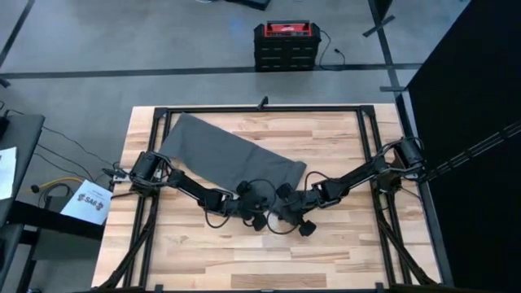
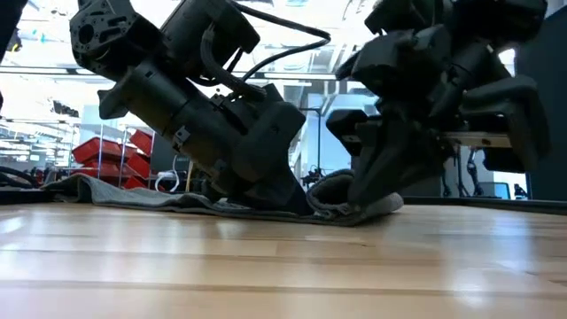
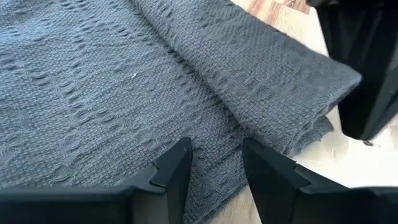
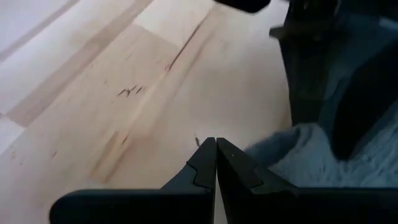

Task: Roll towel
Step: Roll the gray towel

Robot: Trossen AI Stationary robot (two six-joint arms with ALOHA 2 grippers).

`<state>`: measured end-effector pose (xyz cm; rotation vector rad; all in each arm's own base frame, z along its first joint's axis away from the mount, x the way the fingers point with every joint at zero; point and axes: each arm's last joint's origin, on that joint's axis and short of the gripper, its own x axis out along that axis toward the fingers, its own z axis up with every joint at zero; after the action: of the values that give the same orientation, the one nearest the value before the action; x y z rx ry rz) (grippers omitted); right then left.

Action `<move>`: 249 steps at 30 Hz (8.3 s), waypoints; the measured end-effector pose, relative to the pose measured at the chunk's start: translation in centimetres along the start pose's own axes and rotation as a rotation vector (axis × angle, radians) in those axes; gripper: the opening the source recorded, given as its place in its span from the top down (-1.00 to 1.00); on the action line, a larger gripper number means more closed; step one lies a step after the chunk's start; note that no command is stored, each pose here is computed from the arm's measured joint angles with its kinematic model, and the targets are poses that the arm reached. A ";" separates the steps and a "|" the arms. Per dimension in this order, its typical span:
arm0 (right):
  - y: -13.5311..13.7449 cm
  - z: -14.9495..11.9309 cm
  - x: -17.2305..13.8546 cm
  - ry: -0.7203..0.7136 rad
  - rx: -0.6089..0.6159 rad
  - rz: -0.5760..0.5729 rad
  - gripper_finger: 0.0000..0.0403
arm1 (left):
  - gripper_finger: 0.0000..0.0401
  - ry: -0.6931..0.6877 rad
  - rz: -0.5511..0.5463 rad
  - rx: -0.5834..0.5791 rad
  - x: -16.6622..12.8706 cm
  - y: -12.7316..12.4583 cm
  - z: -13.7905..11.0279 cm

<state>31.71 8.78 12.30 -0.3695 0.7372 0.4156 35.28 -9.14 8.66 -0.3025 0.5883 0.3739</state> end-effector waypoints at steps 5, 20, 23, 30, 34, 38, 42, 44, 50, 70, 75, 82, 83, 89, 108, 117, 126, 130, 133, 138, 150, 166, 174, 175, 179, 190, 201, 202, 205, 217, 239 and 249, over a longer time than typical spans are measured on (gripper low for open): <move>-0.7 0.1 -0.1 0.012 -0.020 -0.040 1.00 | 0.33 -0.001 -0.003 -0.004 0.0 0.0 0.0; -0.3 1.4 -5.6 0.068 -0.007 -0.145 1.00 | 0.33 -0.019 0.006 -0.048 0.1 0.0 0.0; 0.0 -0.2 -5.7 0.129 0.037 -0.135 1.00 | 0.33 -0.020 0.006 -0.047 0.0 0.0 0.0; 0.3 -1.7 -3.0 0.170 0.013 -0.111 1.00 | 0.33 -0.022 0.013 -0.051 0.0 0.0 0.0; -0.5 -0.1 -2.5 0.099 -0.025 -0.136 1.00 | 0.33 -0.027 0.021 -0.053 0.0 0.1 0.0; -1.1 0.3 -2.5 0.072 -0.032 -0.157 1.00 | 0.33 -0.044 0.062 -0.052 0.1 0.3 0.0; -1.5 0.3 -2.3 0.058 -0.022 -0.169 1.00 | 0.33 -0.068 0.103 -0.049 0.1 0.4 0.0; -1.6 0.1 -2.0 0.066 -0.015 -0.164 1.00 | 0.33 -0.074 0.111 -0.049 0.1 0.5 0.0; -1.3 -0.1 -0.6 0.048 -0.018 -0.131 1.00 | 0.33 -0.099 0.146 -0.052 0.1 0.6 0.1; -3.9 -1.1 -0.9 0.074 0.060 -0.238 1.00 | 0.33 -0.083 0.170 -0.063 0.1 0.8 -0.1; -4.2 -0.6 0.8 0.049 0.057 -0.220 1.00 | 0.33 -0.082 0.170 -0.063 0.0 0.8 -0.1; -3.6 -0.2 2.1 0.049 0.039 -0.179 1.00 | 0.33 -0.081 0.171 -0.062 0.1 0.9 -0.1; -3.5 -0.1 2.1 0.048 0.037 -0.181 1.00 | 0.33 -0.081 0.171 -0.062 0.1 0.9 -0.1; -3.5 0.7 0.9 0.050 0.009 -0.211 1.00 | 0.33 -0.081 0.171 -0.062 0.1 0.9 0.0; -4.6 -1.6 0.8 0.272 0.019 -0.295 1.00 | 0.33 -0.068 0.187 -0.052 0.0 1.0 -0.2; -5.6 -2.2 0.2 0.332 0.026 -0.369 1.00 | 0.33 -0.069 0.187 -0.046 -0.1 0.8 -0.4; -6.0 -2.0 -0.6 0.343 0.031 -0.427 1.00 | 0.33 -0.066 0.186 -0.037 -0.1 0.8 -0.4; -5.8 -1.4 -0.8 0.306 0.027 -0.439 1.00 | 0.33 -0.066 0.183 -0.037 -0.1 0.7 -0.4; -5.7 -0.8 -1.2 0.277 0.022 -0.443 1.00 | 0.33 -0.065 0.175 -0.036 -0.1 0.7 -0.4; -5.2 0.8 -2.3 0.182 0.006 -0.435 1.00 | 0.33 -0.074 0.156 -0.024 -0.1 0.5 -0.3; -5.8 -0.5 0.2 0.140 0.023 -0.331 1.00 | 0.33 -0.081 0.151 -0.001 0.0 0.5 -0.1; -7.9 0.3 -1.1 0.007 0.013 -0.315 1.00 | 0.33 -0.089 0.107 0.062 -1.1 0.0 0.9; -8.0 -0.3 -1.6 0.067 -0.080 -0.241 1.00 | 0.33 -0.089 0.031 0.069 -4.3 -0.8 3.4; -8.1 -0.4 -1.6 0.060 -0.092 -0.228 1.00 | 0.33 -0.082 0.025 0.070 -4.9 -0.8 3.7; -8.3 -0.4 -1.6 0.014 -0.136 -0.164 1.00 | 0.33 -0.008 0.106 0.061 -6.4 0.1 4.0; -10.0 -1.4 -0.2 -0.038 -0.156 -0.080 1.00 | 0.33 0.122 0.337 0.000 -4.0 2.6 0.0; -11.3 -1.1 3.0 0.005 -0.200 -0.011 1.00 | 0.33 0.141 0.320 0.156 -4.1 2.1 -1.6; -11.3 -1.1 3.0 0.007 -0.206 -0.002 1.00 | 0.33 0.147 0.315 0.182 -4.3 1.9 -1.8; -11.4 -1.2 3.0 -0.002 -0.217 0.031 1.00 | 0.33 0.167 0.300 0.252 -4.8 1.4 -2.4; -10.4 -1.7 3.7 -0.066 -0.209 0.208 1.00 | 0.33 0.250 0.274 0.344 -6.7 0.9 -3.0; -10.1 -1.1 3.7 -0.060 -0.176 0.262 1.00 | 0.33 0.176 0.195 0.294 -11.0 -0.1 -0.3; -10.0 -1.0 3.7 -0.056 -0.181 0.260 1.00 | 0.33 0.013 0.250 0.115 -7.9 5.6 -3.6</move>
<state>38.47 0.60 10.74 -0.4320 0.6966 0.7386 25.05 -7.50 9.52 -0.1210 0.6602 0.5763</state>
